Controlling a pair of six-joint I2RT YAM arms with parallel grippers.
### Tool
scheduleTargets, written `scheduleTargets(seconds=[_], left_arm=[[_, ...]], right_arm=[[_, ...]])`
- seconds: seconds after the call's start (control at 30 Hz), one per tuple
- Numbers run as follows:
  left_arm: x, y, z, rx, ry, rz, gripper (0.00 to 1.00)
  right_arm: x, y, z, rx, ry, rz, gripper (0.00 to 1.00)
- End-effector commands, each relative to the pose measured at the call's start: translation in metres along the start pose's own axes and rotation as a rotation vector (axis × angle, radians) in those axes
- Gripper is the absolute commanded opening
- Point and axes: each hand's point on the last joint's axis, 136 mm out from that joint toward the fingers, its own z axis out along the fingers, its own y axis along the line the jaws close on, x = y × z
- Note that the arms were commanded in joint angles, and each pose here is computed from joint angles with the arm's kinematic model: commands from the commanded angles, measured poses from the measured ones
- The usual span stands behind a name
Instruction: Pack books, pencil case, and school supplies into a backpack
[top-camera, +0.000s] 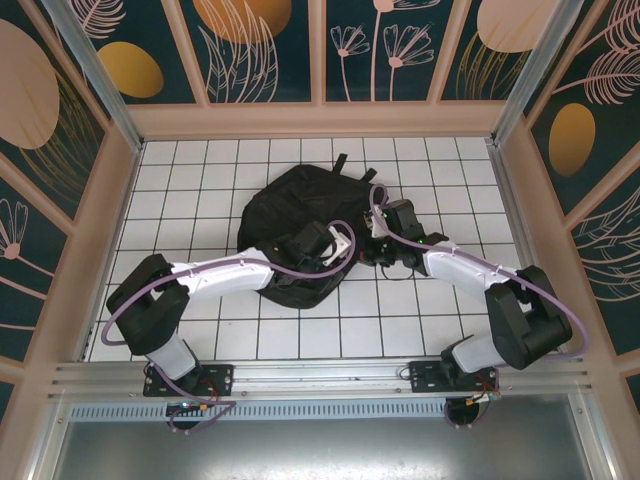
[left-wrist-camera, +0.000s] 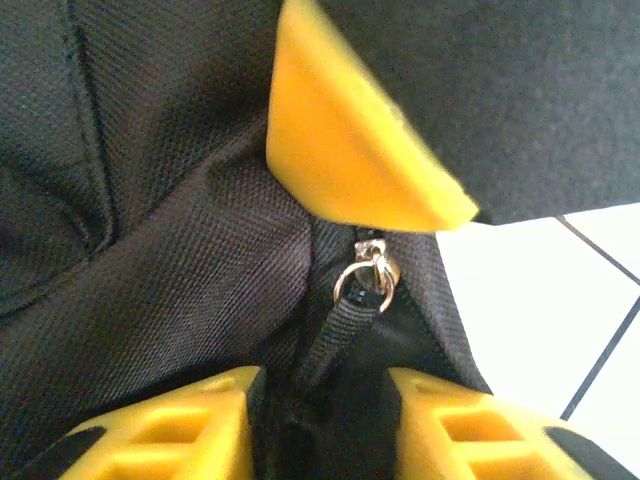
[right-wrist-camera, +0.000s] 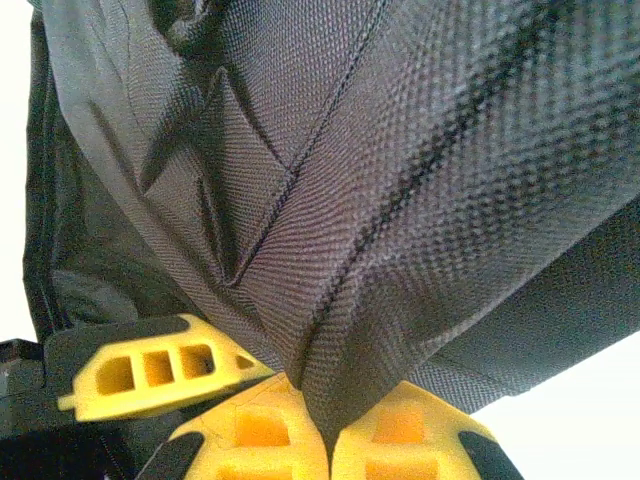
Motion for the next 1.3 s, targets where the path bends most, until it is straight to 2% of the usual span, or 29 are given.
scheduleTargets(seconds=[0.0, 0.13, 0.43, 0.5, 1.27], left_arm=[[-0.003, 0.007, 0.010, -0.041, -0.020, 0.000, 0.23], [-0.005, 0.006, 0.006, -0.037, -0.034, 0.000, 0.00], [-0.019, 0.009, -0.037, -0.060, -0.105, 0.011, 0.00], [-0.004, 0.010, -0.036, -0.058, -0.070, 0.011, 0.00], [0.037, 0.010, -0.064, -0.047, -0.009, -0.012, 0.00]], right_arm=[[-0.015, 0.038, -0.007, -0.162, -0.045, -0.065, 0.00], [-0.014, 0.034, -0.007, -0.147, -0.048, -0.060, 0.00], [-0.016, 0.019, -0.008, -0.068, -0.072, -0.052, 0.00], [-0.018, 0.018, -0.008, -0.058, -0.081, -0.050, 0.00], [-0.041, 0.000, -0.025, 0.082, -0.174, -0.020, 0.00]])
